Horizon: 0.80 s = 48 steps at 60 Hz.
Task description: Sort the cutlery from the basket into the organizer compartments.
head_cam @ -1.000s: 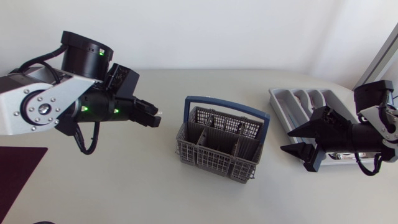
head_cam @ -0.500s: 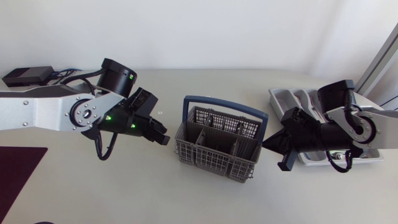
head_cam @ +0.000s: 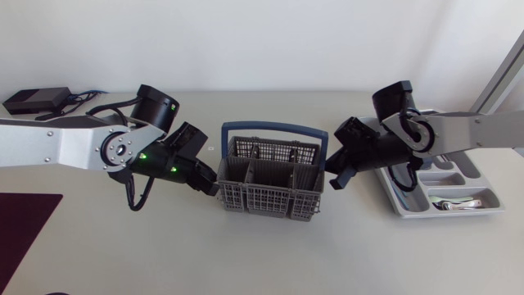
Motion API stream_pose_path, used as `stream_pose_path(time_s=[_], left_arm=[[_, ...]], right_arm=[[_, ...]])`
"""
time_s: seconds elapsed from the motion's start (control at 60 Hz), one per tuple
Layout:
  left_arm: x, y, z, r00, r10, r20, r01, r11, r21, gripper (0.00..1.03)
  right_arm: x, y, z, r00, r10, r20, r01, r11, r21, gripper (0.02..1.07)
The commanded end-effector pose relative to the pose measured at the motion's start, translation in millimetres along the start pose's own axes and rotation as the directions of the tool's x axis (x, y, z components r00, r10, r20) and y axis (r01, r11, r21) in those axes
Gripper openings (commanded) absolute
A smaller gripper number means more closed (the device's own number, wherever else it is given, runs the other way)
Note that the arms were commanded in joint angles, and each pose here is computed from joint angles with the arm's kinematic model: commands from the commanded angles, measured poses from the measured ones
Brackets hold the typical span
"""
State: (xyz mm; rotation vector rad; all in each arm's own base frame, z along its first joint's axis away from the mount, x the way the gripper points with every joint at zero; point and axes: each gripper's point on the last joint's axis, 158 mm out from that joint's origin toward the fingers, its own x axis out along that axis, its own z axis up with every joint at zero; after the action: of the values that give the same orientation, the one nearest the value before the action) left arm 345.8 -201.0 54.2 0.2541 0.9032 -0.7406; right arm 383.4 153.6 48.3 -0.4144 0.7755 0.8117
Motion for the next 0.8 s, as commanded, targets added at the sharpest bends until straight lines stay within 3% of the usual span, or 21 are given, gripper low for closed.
stream_pose_path(time_s=[0.0, 0.383, 0.783], left_arm=[[6.5, 6.6, -8.3, 1.000, -0.011, -0.014, 0.011, 1.000, 0.002, 0.04], [7.9, 38.4, 21.1, 0.999, 0.024, 0.041, -0.024, 1.000, -0.016, 0.04], [15.6, 66.9, 40.6, 0.996, 0.056, 0.065, -0.053, 0.998, -0.042, 0.04]], right_arm=[[15.1, -0.7, 16.2, 1.000, 0.007, 0.013, -0.008, 1.000, 0.020, 0.08], [44.8, -28.6, 44.5, 1.000, -0.025, 0.012, 0.024, 0.999, 0.041, 0.08], [48.8, -23.8, 49.5, 1.000, -0.029, 0.004, 0.029, 0.999, 0.036, 0.08]])
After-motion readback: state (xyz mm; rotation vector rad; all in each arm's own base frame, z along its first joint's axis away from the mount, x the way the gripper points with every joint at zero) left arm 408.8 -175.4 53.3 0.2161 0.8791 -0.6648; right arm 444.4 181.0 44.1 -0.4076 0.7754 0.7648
